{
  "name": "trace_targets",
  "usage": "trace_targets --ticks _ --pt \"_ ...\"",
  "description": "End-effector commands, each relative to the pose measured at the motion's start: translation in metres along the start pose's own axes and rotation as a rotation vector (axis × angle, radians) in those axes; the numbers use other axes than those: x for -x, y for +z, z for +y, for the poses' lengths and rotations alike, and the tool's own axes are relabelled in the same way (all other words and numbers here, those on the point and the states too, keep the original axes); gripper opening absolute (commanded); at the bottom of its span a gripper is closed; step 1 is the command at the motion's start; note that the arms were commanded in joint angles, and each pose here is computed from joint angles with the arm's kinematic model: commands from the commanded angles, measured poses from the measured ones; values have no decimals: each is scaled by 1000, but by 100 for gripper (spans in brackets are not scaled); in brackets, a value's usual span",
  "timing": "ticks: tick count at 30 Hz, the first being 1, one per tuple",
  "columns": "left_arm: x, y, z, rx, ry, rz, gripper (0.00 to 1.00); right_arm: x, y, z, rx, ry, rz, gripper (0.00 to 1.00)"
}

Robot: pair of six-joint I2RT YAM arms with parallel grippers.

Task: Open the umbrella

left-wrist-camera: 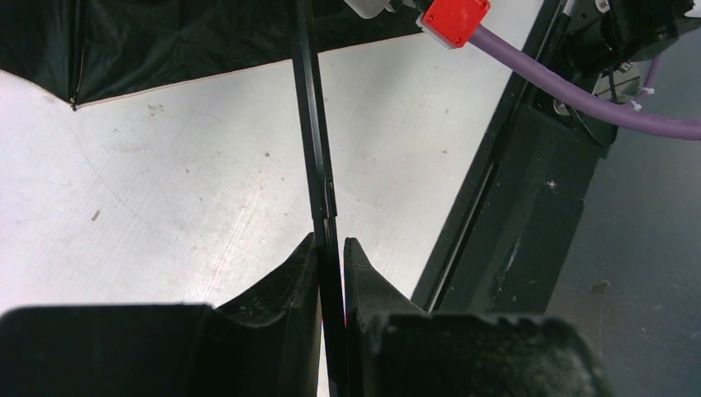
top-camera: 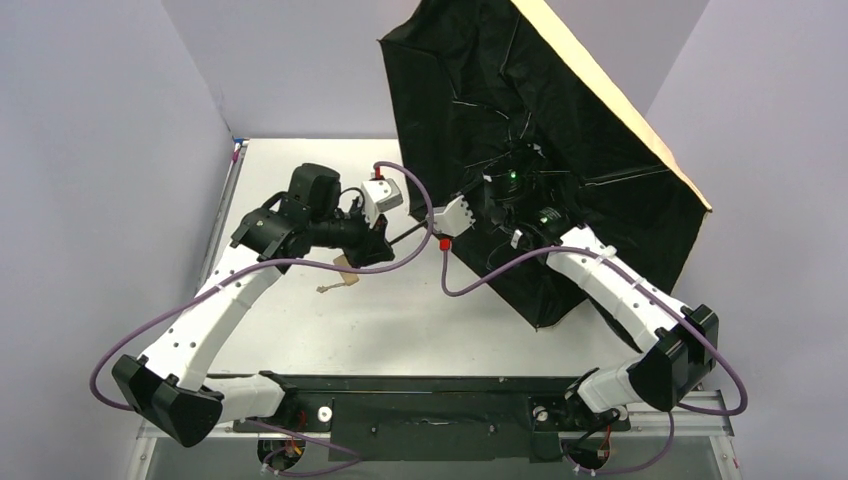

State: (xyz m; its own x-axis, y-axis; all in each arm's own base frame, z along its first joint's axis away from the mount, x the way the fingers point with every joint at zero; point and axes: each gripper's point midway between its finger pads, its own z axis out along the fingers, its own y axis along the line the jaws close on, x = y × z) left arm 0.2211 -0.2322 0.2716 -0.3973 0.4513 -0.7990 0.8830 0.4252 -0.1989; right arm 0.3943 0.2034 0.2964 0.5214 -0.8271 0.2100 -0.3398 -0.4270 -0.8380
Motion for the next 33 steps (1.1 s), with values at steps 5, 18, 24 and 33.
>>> trace_targets --ticks 5,18,24,33 --pt "-18 -7 -17 -34 44 26 0 -106 -22 -37 -120 -28 333 8" --pt "-100 22 27 148 8 429 14 -126 -74 -137 -387 -114 385 4" --pt "-121 24 29 141 -5 500 12 -131 -84 -138 -392 -139 405 2" --pt "-132 20 12 98 29 510 0 -177 -85 -127 -359 -191 525 5"
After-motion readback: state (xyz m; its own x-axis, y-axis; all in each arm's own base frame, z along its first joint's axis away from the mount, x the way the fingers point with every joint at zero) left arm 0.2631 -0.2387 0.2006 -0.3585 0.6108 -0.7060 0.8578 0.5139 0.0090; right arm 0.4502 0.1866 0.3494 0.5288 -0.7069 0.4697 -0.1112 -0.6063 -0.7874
